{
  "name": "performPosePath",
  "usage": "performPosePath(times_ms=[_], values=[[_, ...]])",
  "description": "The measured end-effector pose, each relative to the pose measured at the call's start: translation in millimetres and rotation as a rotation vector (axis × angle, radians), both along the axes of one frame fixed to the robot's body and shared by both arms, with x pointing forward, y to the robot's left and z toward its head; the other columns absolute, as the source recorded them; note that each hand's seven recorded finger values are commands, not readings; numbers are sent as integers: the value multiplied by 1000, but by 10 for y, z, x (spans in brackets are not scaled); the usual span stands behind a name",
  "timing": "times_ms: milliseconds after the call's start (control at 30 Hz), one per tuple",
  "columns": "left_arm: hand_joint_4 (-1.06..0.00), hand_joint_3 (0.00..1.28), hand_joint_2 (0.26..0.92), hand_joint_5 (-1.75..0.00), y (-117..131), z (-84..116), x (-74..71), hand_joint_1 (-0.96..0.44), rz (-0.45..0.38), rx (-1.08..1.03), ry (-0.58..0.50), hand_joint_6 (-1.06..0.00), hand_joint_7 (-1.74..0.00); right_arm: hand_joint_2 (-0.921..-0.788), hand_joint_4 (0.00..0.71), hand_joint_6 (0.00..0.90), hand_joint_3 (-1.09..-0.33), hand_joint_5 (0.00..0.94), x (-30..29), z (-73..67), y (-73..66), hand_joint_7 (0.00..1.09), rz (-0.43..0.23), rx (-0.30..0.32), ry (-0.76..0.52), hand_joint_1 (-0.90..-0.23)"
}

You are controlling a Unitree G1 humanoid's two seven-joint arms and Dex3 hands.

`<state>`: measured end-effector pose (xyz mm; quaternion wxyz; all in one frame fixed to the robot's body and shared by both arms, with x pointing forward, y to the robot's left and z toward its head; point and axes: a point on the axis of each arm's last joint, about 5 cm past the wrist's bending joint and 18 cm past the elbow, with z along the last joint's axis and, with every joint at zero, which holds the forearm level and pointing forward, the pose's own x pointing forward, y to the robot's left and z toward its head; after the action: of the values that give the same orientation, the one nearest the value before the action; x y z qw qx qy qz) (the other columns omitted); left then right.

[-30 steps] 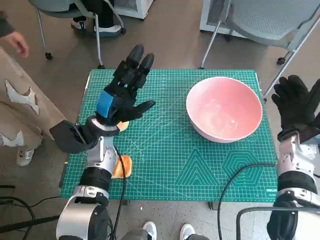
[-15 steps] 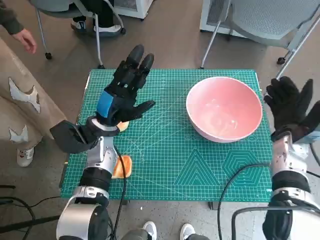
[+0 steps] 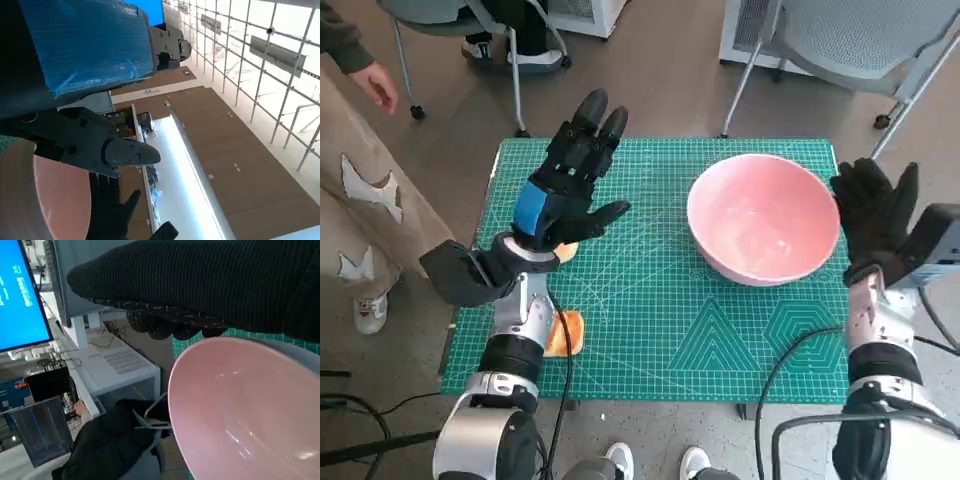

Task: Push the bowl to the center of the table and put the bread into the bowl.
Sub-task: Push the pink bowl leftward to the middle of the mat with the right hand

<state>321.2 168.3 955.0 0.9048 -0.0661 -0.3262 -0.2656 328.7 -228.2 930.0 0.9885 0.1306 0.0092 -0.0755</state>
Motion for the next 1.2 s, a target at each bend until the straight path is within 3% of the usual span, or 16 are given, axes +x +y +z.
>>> performPosePath(times_ms=[900,1200], values=[[-14,250,921,0,34,2,1,-381,0,5,4,-136,-2,-921,205,283,-765,0,36,-68,348,111,156,-20,-20,-575],[-15,248,921,-1,37,-2,-1,-379,-7,8,3,-136,-2,-921,215,297,-719,4,50,-67,462,120,208,-21,-39,-622]])
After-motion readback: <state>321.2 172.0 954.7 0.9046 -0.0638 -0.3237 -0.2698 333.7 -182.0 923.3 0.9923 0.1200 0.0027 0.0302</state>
